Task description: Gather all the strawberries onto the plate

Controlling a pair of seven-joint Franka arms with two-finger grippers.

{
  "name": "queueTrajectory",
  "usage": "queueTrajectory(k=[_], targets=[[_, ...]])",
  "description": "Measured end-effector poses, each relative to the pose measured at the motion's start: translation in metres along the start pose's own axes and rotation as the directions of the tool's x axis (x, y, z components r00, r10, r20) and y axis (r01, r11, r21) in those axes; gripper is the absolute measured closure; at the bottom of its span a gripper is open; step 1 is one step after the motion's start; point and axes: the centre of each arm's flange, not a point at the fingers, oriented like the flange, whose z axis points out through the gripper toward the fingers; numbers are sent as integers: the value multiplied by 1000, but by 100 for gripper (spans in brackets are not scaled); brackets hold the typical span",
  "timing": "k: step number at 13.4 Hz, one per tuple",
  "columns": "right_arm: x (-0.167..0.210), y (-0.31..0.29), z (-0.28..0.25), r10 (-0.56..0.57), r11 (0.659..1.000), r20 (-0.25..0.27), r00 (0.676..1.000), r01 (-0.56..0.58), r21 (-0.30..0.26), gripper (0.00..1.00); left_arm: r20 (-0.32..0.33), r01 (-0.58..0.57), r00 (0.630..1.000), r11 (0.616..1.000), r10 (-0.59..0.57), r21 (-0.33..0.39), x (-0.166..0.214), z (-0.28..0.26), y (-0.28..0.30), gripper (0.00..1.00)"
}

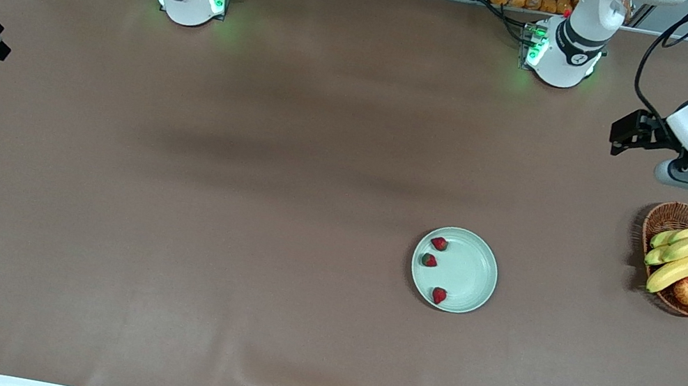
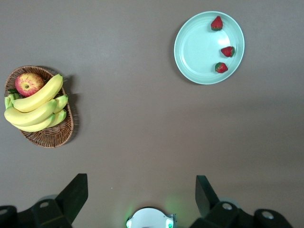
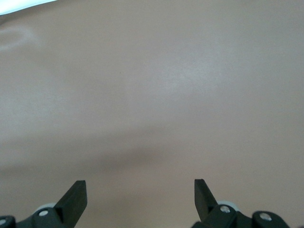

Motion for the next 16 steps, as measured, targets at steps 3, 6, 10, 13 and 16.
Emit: queueTrajectory(k=[3, 6, 10, 13, 16], targets=[[0, 0, 0, 1, 1000, 0, 1000, -1, 0, 0, -5, -3, 1000, 1000, 3, -1, -4, -5, -7, 0], [0, 0, 0, 0, 1000, 1, 1000, 0, 0, 0, -4, -5, 1000, 1000, 5, -8, -4, -5, -6, 0], [-2, 0, 1, 0, 1000, 14, 1000, 0, -2, 0, -3, -7, 1000, 999, 7, -52, -5, -5, -4, 0], [-2, 0, 1, 0, 1000, 17, 1000, 0, -2, 0, -4, -9, 1000, 999, 9, -53, -5, -6, -2, 0], [-2, 0, 1, 0, 1000, 18, 1000, 0, -2, 0, -5, -9, 1000, 999, 8, -53, -5, -6, -2, 0]])
